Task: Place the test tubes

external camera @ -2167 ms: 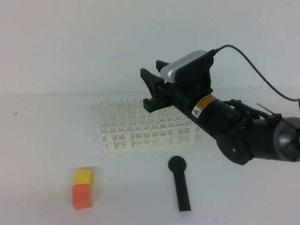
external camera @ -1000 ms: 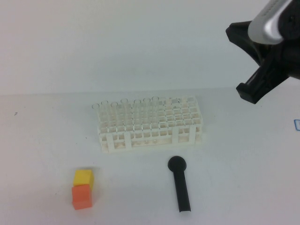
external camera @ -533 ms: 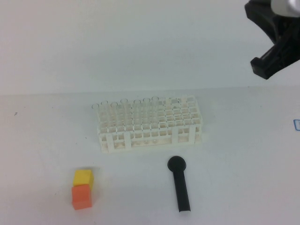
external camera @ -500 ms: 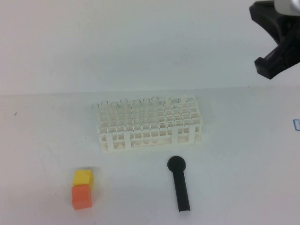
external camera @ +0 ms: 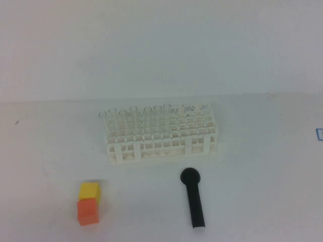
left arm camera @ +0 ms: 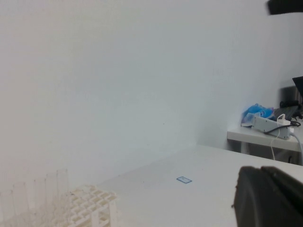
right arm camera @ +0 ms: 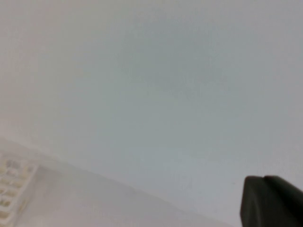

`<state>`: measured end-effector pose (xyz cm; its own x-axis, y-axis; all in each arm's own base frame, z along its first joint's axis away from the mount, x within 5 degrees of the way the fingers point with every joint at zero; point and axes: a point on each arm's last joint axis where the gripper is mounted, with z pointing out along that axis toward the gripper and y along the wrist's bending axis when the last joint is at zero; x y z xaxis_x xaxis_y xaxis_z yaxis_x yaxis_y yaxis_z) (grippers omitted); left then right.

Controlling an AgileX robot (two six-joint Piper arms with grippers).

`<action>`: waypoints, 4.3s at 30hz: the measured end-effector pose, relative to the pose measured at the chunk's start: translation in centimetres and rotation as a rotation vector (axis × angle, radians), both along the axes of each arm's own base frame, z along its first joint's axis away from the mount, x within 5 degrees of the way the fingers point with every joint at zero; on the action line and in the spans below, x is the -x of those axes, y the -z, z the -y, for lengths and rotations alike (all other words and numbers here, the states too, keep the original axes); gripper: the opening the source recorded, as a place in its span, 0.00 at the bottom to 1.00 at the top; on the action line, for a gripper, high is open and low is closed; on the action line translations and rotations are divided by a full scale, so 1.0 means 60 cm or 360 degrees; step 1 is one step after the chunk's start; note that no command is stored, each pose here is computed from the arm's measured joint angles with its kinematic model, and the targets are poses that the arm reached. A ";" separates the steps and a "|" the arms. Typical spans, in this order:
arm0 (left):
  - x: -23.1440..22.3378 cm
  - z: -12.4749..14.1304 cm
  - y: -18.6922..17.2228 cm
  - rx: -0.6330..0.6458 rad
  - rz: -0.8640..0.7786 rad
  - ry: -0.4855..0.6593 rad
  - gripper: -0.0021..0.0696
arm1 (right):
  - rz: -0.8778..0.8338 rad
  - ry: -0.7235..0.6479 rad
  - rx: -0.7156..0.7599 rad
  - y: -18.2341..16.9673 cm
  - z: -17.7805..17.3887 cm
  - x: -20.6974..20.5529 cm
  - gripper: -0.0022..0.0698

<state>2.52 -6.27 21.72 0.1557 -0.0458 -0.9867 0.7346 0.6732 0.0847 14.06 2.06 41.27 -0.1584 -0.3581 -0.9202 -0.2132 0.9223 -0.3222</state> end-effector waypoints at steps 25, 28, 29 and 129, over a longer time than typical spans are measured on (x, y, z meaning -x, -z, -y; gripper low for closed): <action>0.000 0.000 0.000 0.0000 0.0000 0.0000 0.03 | 0.0257 0.0367 -0.0282 0.307 0.039 0.149 0.03; 0.000 0.000 0.000 0.0000 0.0000 0.0000 0.03 | 0.0236 0.0362 -0.0309 0.328 0.038 0.148 0.03; 0.000 0.000 0.000 0.0000 0.0000 -0.0003 0.03 | 0.0220 0.0363 -0.0322 0.334 0.038 0.148 0.03; -0.027 -0.059 -0.037 0.0165 -0.0377 -0.0720 0.03 | -0.0184 0.0486 -0.0317 0.406 0.047 0.149 0.03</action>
